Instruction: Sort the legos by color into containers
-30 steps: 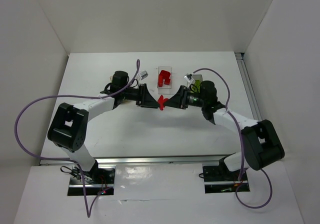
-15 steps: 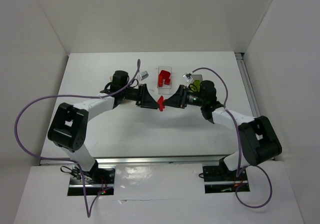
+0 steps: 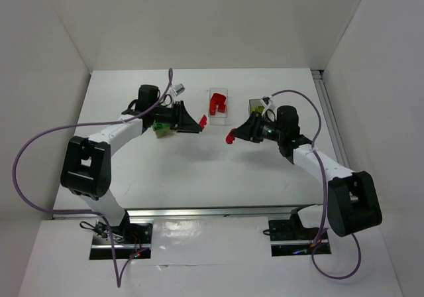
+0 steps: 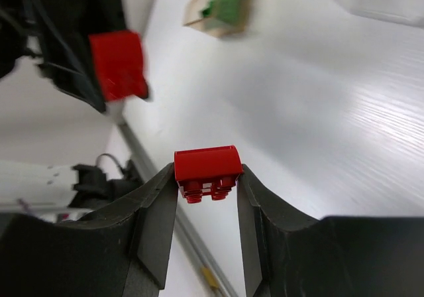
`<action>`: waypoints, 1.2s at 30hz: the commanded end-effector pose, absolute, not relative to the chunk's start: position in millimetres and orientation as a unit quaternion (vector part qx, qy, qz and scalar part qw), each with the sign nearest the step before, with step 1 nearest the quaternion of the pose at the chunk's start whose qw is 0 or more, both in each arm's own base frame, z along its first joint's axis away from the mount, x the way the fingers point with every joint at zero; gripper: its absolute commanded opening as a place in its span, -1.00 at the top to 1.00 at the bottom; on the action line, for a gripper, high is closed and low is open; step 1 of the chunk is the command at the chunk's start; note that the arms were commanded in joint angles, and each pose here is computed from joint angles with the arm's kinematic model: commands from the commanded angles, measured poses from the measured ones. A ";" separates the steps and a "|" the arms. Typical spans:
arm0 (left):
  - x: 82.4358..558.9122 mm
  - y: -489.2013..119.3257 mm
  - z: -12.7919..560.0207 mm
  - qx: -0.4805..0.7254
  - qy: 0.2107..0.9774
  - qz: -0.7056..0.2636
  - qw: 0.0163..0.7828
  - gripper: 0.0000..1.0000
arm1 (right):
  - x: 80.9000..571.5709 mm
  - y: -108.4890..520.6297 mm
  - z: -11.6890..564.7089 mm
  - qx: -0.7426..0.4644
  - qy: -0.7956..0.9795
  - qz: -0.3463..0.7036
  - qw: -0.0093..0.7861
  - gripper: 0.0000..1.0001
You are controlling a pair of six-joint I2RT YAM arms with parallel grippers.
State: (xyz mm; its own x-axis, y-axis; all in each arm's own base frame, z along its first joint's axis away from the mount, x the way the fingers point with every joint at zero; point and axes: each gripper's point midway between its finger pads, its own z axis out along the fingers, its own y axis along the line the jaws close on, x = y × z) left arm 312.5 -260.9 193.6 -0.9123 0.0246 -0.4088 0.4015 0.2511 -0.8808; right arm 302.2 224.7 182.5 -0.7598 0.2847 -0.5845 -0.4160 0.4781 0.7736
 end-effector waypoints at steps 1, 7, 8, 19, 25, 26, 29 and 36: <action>327.7 -244.5 202.2 0.133 0.779 -0.585 0.183 1.00 | 304.9 203.8 166.0 -0.035 0.827 0.441 0.347 0.77; 369.9 -209.6 197.1 0.044 0.846 -0.478 0.231 1.00 | 367.5 206.1 180.4 -0.004 0.839 0.360 0.407 0.77; 376.1 -203.4 194.8 0.033 0.858 -0.452 0.240 1.00 | 380.1 206.7 182.7 0.005 0.842 0.343 0.416 0.77; 406.7 -191.3 186.9 -0.025 0.902 -0.350 0.252 1.00 | 522.1 242.9 139.3 -0.006 0.879 0.233 0.416 0.67; 431.3 -201.6 186.3 -0.037 0.913 -0.323 0.247 1.00 | 534.7 254.4 118.6 -0.008 0.887 0.207 0.413 0.16; 433.6 -205.7 184.3 -0.035 0.915 -0.319 0.244 1.00 | 534.6 254.4 124.7 -0.008 0.884 0.209 0.417 -0.47; 446.8 -215.1 176.7 -0.031 0.918 -0.312 0.242 1.00 | 528.2 254.7 139.8 -0.015 0.879 0.207 0.429 -0.85; 468.9 -262.4 150.6 -0.006 0.928 -0.290 0.235 1.00 | 490.1 203.3 224.8 0.032 0.842 0.159 0.515 -0.87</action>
